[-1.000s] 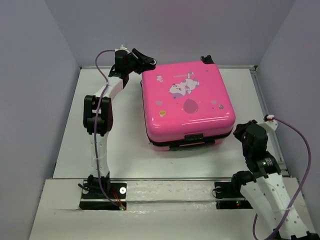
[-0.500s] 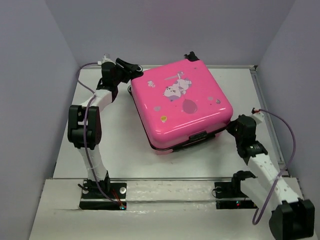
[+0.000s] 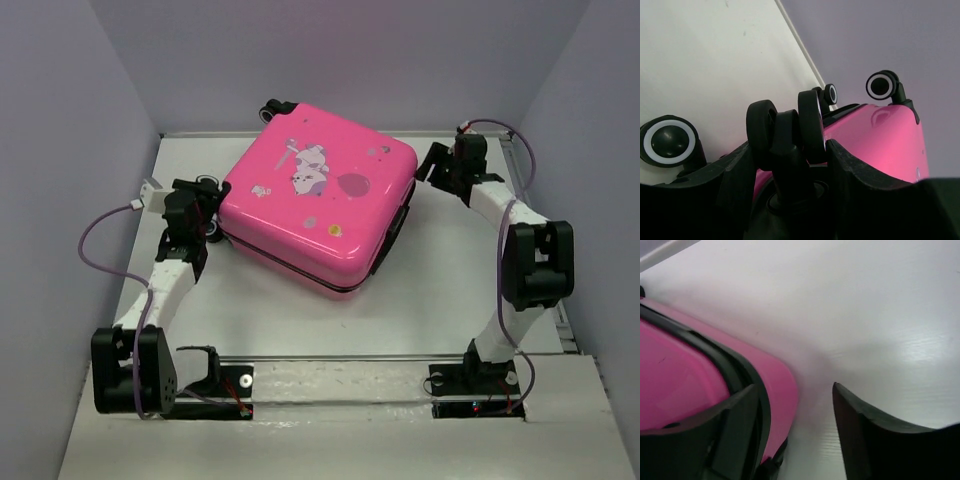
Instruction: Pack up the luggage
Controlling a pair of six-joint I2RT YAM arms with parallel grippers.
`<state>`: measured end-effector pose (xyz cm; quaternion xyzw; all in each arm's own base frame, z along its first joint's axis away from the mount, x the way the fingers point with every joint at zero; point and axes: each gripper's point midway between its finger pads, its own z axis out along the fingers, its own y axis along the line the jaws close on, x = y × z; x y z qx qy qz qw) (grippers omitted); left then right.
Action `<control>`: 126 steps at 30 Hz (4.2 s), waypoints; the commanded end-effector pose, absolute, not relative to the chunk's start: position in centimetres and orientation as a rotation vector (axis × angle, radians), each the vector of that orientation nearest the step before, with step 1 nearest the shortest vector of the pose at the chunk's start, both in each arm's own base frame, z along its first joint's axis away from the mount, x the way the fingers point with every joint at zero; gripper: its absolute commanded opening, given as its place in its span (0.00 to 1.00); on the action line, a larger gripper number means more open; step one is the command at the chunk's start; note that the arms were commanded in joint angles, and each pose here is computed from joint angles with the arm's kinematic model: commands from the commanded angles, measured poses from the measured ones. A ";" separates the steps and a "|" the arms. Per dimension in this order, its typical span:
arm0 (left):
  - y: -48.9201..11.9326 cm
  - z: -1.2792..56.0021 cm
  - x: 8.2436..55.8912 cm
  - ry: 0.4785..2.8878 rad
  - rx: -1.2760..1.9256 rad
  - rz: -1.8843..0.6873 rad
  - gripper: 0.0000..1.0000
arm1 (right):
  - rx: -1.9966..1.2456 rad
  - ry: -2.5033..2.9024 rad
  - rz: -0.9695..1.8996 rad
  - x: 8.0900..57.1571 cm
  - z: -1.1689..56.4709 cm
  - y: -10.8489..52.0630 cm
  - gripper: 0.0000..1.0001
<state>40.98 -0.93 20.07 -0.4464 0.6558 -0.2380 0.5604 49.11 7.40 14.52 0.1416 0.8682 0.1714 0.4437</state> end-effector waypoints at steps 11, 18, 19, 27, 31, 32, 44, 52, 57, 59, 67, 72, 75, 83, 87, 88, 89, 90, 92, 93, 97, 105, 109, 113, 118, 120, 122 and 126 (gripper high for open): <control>-10.0 26.4 36.6 1.625 -0.582 -0.858 0.06 | -0.394 1.763 0.943 30.2 33.3 22.0 0.38; -8.5 26.9 36.7 1.606 -0.605 -0.788 0.06 | -0.650 1.801 1.093 15.5 24.8 29.5 0.08; -8.1 26.9 36.8 1.604 -0.611 -0.777 0.06 | -0.659 1.821 1.078 14.2 23.8 29.9 0.10; -6.4 26.1 38.2 1.614 -0.644 -0.765 0.06 | -0.310 1.969 0.852 15.2 18.3 24.8 0.20; -4.5 25.8 38.9 1.594 -0.694 -0.763 0.06 | 0.026 1.951 0.740 17.1 19.6 19.5 0.41; -4.3 26.2 39.1 1.578 -0.703 -0.774 0.06 | 0.043 1.984 0.659 17.4 18.7 18.2 0.48; -3.5 28.3 44.7 1.574 -0.710 -0.803 0.06 | 0.280 2.033 0.499 26.8 14.5 12.1 0.07; -2.9 23.0 46.0 1.663 -0.796 -0.750 0.06 | 0.178 1.953 0.721 31.5 14.8 14.3 0.07; -2.5 20.7 44.0 1.660 -0.846 -0.734 0.06 | 0.099 1.818 0.966 34.1 17.9 16.0 0.08; -2.3 20.6 43.2 1.653 -0.849 -0.725 0.06 | 0.118 1.799 1.051 35.3 18.4 15.7 0.11; -2.8 21.9 38.3 1.600 -0.807 -0.751 0.06 | 0.026 1.796 1.265 41.8 20.6 16.1 0.62; -3.8 21.3 35.5 1.598 -0.781 -0.792 0.06 | 0.092 1.917 1.147 40.4 18.8 15.0 0.73; -3.4 22.2 34.5 1.576 -0.778 -0.767 0.06 | 0.105 1.967 1.041 37.5 17.8 13.8 0.62; -1.1 30.5 35.6 1.434 -0.763 -0.665 0.81 | -0.078 1.909 1.038 27.8 15.9 16.9 0.07; -0.1 32.7 36.8 1.421 -0.757 -0.640 0.80 | -0.179 1.894 1.078 25.0 14.5 19.2 0.15; 0.0 32.5 37.0 1.433 -0.754 -0.644 0.79 | -0.184 1.886 1.081 24.9 14.4 19.3 0.19; 0.0 32.2 37.1 1.448 -0.749 -0.652 0.76 | -0.216 1.874 1.082 24.6 14.3 19.6 0.29; -0.1 32.0 37.1 1.457 -0.736 -0.655 0.76 | -0.219 1.873 1.071 24.7 14.1 19.5 0.35; -0.4 31.1 36.4 1.483 -0.693 -0.638 0.76 | -0.262 1.879 1.057 24.4 13.6 20.0 0.45; -0.3 30.0 36.0 1.504 -0.693 -0.616 0.76 | -0.275 1.873 1.058 24.4 13.7 20.3 0.47; -1.1 29.8 34.3 1.516 -0.650 -0.627 0.82 | -0.322 1.856 1.023 25.1 14.0 21.6 0.50; -9.1 23.4 28.6 1.717 -0.418 -0.762 0.31 | -0.363 1.866 0.954 26.3 14.0 23.7 0.53; -12.8 18.1 26.0 1.816 -0.437 -0.884 0.27 | -0.321 1.885 0.866 27.5 13.5 23.4 0.54; -14.4 14.8 25.2 1.858 -0.475 -0.911 0.25 | -0.286 1.855 0.786 28.2 14.1 23.8 0.53; -17.3 14.0 26.2 1.899 -0.415 -0.941 0.25 | -0.133 1.815 0.704 29.6 14.6 22.7 0.45; -18.3 13.4 26.6 1.922 -0.392 -0.938 0.26 | -0.105 1.787 0.735 29.2 15.0 23.3 0.39; -18.7 13.5 27.3 1.919 -0.382 -0.936 0.26 | -0.103 1.780 0.741 28.7 15.1 23.9 0.38; -19.3 13.1 28.2 1.924 -0.377 -0.932 0.26 | -0.114 1.775 0.709 28.6 15.2 24.2 0.48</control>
